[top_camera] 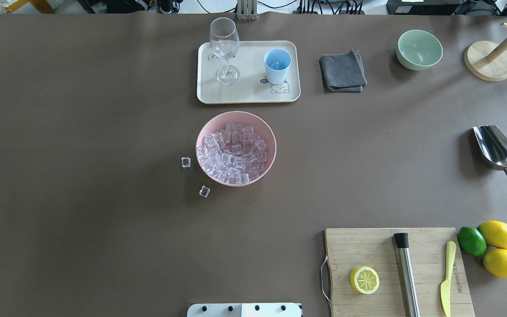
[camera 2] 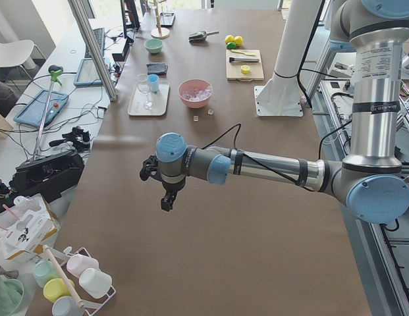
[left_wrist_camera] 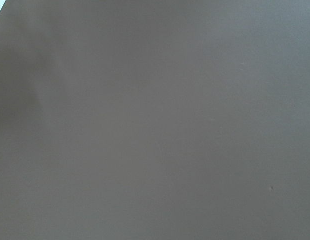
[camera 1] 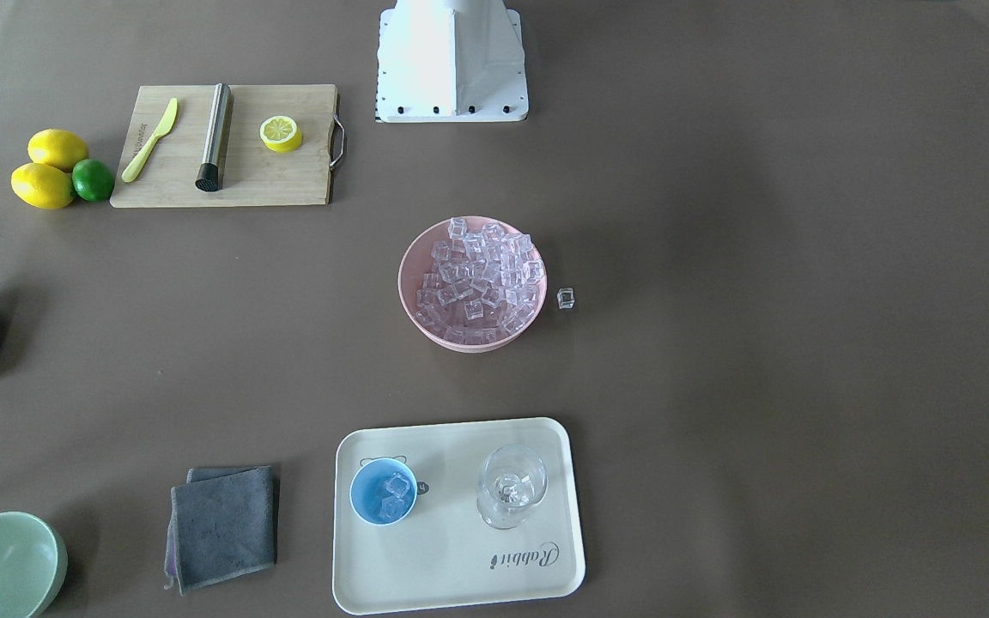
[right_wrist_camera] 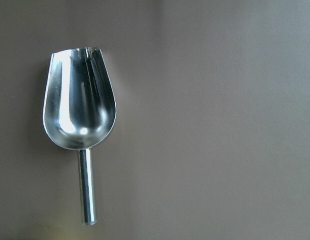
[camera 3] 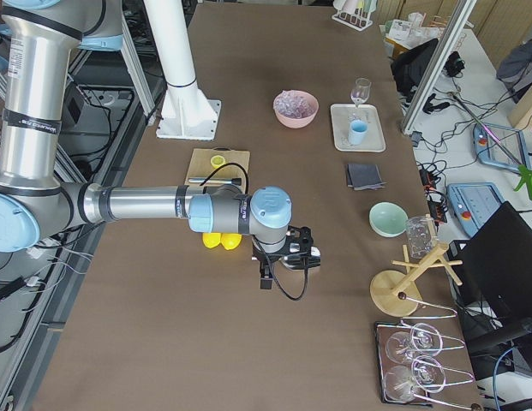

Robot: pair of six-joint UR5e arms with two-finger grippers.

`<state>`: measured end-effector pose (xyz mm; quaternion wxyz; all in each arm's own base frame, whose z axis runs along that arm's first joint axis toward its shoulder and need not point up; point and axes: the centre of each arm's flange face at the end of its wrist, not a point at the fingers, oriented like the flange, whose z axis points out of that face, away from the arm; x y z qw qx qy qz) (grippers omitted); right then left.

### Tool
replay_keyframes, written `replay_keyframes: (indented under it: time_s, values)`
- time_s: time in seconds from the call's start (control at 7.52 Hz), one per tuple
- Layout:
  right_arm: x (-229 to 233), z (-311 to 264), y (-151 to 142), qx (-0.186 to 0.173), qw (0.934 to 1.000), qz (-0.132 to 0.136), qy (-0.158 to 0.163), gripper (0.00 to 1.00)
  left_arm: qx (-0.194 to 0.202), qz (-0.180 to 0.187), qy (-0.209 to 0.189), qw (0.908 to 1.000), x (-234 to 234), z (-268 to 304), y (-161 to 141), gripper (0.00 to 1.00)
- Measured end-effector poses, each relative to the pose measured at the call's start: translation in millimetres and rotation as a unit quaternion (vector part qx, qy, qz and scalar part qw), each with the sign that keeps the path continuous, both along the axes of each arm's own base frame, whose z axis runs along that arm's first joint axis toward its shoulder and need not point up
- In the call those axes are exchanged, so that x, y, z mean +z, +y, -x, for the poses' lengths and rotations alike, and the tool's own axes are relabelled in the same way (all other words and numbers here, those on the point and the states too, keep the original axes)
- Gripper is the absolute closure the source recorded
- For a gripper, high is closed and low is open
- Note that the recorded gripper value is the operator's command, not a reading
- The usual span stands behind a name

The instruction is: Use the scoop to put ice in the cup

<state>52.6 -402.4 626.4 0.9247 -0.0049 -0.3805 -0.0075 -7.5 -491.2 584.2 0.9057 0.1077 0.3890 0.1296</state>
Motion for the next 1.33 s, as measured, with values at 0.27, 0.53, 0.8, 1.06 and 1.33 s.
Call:
replay_keyframes:
  time_s: [0.27, 0.53, 0.8, 1.06, 1.33]
  values:
    - [0.6, -3.1, 0.3, 0.003, 1.0, 0.0, 0.003, 0.0, 0.0, -0.001, 0.0, 1.0, -0.3, -0.1, -0.1, 0.01]
    - [0.0, -3.8, -0.2, 0.004, 1.0, 0.0, 0.003, 0.0, 0.0, -0.001, 0.0, 1.0, -0.7, -0.2, -0.1, 0.01]
    - [-0.5, -4.3, -0.3, 0.005, 1.0, -0.001, 0.003, 0.0, 0.0, -0.002, 0.0, 1.0, -2.2, -0.2, 0.0, 0.01]
    - [0.7, -4.6, 0.2, 0.005, 1.0, 0.0, 0.003, 0.0, 0.0, -0.004, 0.001, 1.0, -4.4, -0.2, 0.0, 0.01]
    - [1.4, -4.7, 0.9, 0.005, 1.0, 0.001, 0.003, 0.0, 0.0, -0.005, 0.001, 1.0, -5.7, -0.2, 0.0, 0.01]
